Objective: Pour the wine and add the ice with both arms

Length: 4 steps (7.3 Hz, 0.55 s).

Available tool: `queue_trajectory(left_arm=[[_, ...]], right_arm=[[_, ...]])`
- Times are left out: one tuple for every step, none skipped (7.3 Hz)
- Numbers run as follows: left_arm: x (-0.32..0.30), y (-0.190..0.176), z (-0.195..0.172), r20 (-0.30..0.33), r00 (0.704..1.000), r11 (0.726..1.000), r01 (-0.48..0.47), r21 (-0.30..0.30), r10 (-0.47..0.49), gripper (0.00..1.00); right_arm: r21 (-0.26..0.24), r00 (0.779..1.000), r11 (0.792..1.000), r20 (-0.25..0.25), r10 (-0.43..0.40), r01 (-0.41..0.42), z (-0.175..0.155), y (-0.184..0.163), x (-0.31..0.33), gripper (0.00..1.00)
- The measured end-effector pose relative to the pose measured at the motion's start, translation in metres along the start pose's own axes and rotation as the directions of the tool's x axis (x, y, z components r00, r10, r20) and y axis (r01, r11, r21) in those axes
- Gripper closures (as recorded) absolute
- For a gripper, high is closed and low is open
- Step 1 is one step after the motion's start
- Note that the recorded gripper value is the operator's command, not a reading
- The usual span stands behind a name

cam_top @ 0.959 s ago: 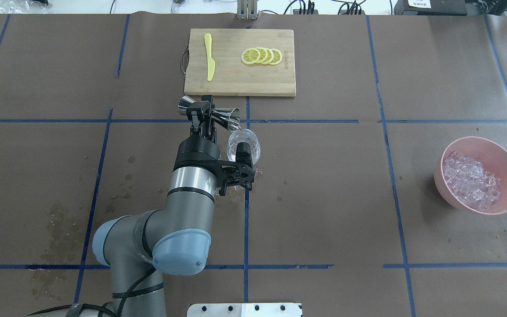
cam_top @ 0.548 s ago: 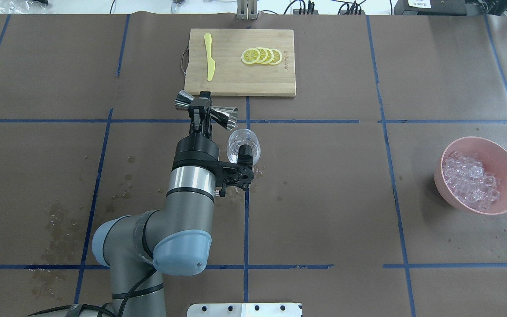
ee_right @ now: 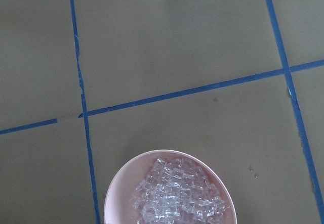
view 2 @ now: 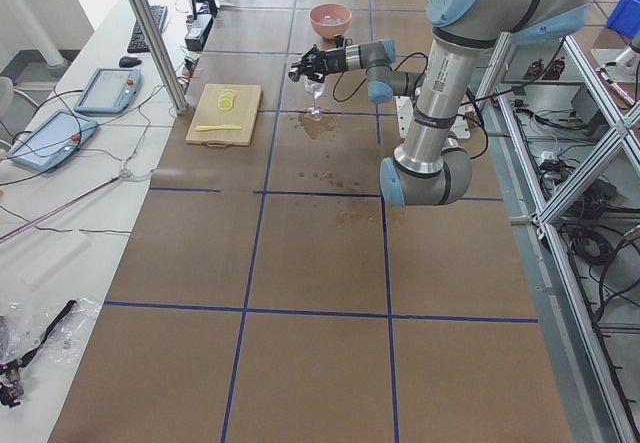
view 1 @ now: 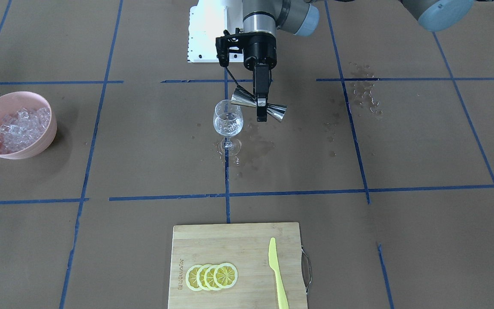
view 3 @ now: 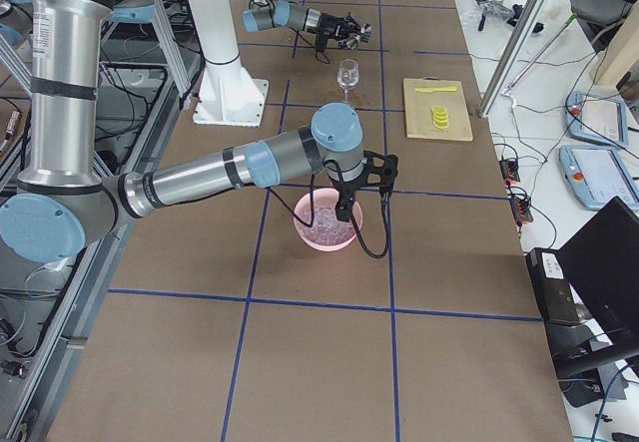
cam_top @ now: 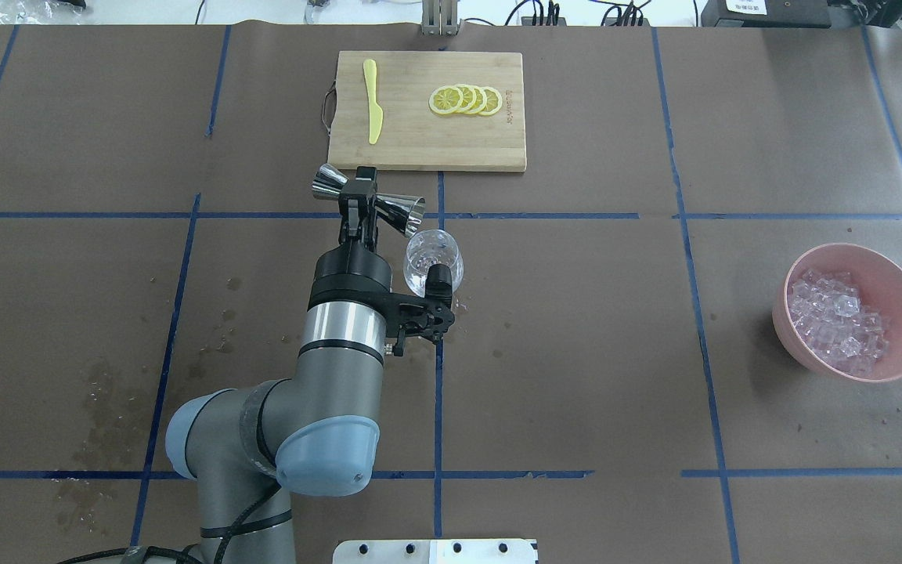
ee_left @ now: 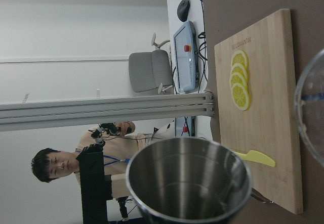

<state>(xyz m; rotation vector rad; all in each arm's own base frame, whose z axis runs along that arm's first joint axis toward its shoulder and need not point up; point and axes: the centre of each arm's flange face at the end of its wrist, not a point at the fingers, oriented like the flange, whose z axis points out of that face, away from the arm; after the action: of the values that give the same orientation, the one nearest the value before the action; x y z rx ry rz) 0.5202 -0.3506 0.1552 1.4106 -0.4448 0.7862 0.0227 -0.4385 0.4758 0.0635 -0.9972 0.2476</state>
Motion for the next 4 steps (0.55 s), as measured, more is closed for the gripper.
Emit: queue_trajectory(left_arm=[[-0.003, 0.001, -0.002, 0.000, 0.998, 0.998, 0.066, 0.006, -0.066, 1.00], [-0.008, 0.003, -0.005, 0.002, 0.991, 0.991, 0.135, 0.016, -0.135, 1.00], [-0.014, 0.009, -0.009, 0.007, 0.976, 0.975, 0.217, 0.038, -0.218, 1.00], [-0.018, 0.020, -0.012, 0.011, 0.949, 0.947, 0.315, 0.068, -0.316, 1.00]], right_arm=[[0.002, 1.000, 1.000, -0.021, -0.013, 0.013, 0.006, -0.002, -0.008, 0.00], [0.001, 0.999, 1.000, -0.040, -0.022, 0.022, 0.012, -0.003, -0.015, 0.00], [-0.001, 0.998, 1.000, -0.052, -0.025, 0.025, 0.018, -0.004, -0.022, 0.00], [-0.002, 0.998, 1.000, -0.058, -0.026, 0.026, 0.021, -0.005, -0.027, 0.00]])
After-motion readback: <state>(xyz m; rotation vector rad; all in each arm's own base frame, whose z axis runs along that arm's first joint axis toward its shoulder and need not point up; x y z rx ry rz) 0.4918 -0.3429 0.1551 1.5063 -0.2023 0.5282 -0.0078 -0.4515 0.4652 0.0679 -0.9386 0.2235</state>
